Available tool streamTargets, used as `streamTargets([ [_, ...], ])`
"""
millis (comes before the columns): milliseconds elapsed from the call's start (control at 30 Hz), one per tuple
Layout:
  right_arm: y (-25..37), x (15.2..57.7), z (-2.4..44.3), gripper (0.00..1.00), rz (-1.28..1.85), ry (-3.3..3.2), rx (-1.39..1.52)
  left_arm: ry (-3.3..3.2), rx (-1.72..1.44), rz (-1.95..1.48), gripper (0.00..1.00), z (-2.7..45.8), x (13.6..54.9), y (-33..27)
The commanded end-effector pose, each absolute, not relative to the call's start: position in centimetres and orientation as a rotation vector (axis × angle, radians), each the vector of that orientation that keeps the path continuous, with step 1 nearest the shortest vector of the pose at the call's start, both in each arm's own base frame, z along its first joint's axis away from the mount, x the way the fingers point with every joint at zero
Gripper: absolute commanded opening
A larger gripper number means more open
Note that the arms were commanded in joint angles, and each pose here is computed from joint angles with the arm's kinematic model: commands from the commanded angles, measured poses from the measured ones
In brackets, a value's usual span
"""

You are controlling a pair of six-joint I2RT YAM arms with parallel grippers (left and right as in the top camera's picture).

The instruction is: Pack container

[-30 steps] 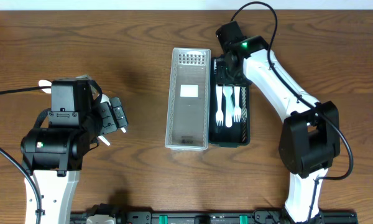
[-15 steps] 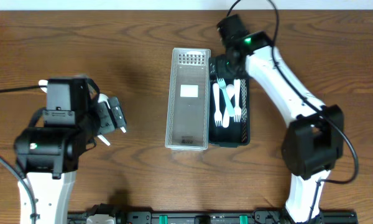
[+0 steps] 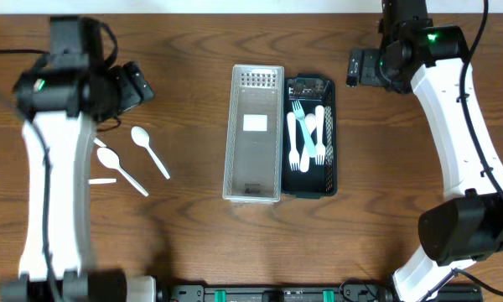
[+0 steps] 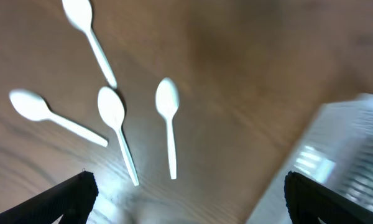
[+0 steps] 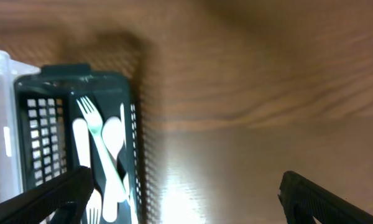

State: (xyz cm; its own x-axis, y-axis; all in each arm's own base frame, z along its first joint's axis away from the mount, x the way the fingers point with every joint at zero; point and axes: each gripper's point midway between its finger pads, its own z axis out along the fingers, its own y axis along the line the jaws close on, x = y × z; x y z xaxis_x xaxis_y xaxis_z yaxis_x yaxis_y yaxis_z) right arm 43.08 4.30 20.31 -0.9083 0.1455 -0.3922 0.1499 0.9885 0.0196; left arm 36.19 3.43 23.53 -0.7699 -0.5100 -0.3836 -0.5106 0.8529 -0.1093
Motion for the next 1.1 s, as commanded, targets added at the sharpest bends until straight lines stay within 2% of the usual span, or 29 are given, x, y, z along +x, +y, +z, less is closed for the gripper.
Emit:
streamTargets([
  [0,3.7,43.0,19.9,0.99,-0.033,2.745,0.201,2.689,-0.881,0.043,0.98,19.9,37.0,3.9],
  [233,3.5,43.1,19.9,0.99,-0.056,2.745,0.170,2.846,-0.923,0.108,0.98,11.7,38.9,4.1],
  [433,3.0,43.1,19.9,0.99,-0.083,2.741,0.180,2.913,-0.904,-0.035,0.98,6.6,39.8,2.6],
  [767,1.6,43.1,19.9,0.99,-0.091,2.742,0.232,2.998,-0.912,-0.079,0.98,1.0,36.2,3.3],
  [1067,0.9,43.1,19.9,0.99,-0.089,2.738,0.283,3.027,-0.884,-0.101,0.98,-1.0,34.8,2.9],
])
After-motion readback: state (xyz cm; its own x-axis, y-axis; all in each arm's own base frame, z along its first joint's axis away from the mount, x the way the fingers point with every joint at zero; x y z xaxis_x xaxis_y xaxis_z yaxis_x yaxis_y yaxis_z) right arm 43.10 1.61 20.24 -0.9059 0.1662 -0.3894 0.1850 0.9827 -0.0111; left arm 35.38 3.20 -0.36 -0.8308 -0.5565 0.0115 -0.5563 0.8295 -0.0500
